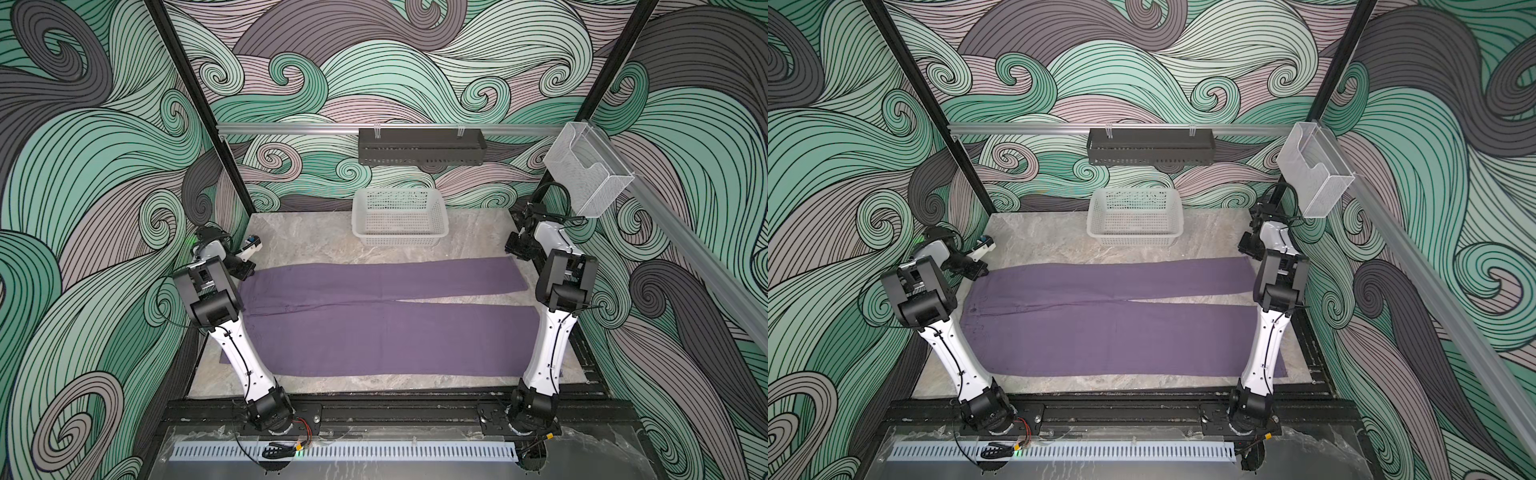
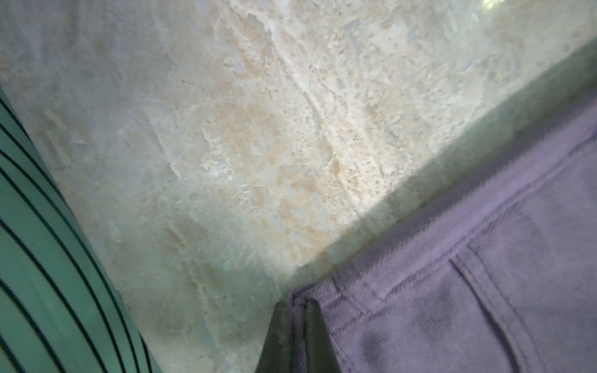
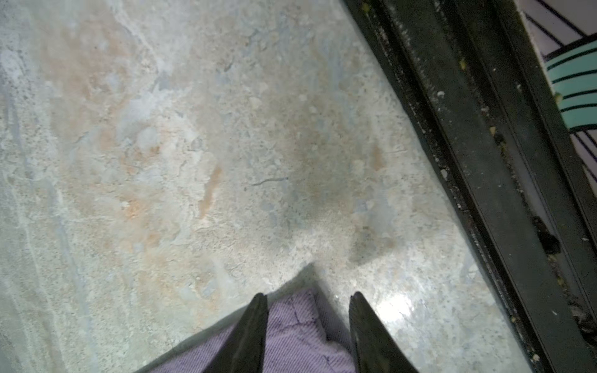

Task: Roll up the long pants
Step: Fold the long pant at the center of the board.

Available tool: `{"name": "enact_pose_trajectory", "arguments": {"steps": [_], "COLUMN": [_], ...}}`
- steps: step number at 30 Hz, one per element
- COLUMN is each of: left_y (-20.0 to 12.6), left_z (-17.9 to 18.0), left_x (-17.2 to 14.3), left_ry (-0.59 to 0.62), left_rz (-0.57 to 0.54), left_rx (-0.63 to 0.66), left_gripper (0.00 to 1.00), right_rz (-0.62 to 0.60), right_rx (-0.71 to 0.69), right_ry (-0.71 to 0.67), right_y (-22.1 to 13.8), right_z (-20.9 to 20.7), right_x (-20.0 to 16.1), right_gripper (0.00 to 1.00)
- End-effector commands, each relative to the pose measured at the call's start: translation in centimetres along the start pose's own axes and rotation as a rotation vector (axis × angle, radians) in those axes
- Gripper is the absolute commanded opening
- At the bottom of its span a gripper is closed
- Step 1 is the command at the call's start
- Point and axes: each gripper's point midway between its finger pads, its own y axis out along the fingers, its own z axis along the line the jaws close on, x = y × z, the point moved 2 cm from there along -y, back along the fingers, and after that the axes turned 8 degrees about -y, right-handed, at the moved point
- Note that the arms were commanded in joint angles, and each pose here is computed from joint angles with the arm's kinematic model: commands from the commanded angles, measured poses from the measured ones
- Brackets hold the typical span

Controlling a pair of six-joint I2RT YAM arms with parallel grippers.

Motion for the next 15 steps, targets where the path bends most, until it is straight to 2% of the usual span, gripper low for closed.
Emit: {"name": "enact_pose_trajectory", "arguments": {"steps": [1, 15], "left_y": [2.8, 2.4], "left_z": [-2.3, -2.4], "left_x": [-5.4, -5.3], "left_ry": [-0.019, -0.019], "left_rz": [0.215, 0.209], "left_rx": [-0.085, -0.080], "left_gripper": [0.00, 0.00], "right_rz": [0.045, 0.109], "right_rx": [-0.033, -0.024], "right_ry": [-0.039, -0.042], "right_y": [0.3, 1.6], "right_z": [-0.5, -0.5], "right_x": [-1.0, -3.0], "right_gripper": [0.38, 0.25]}}
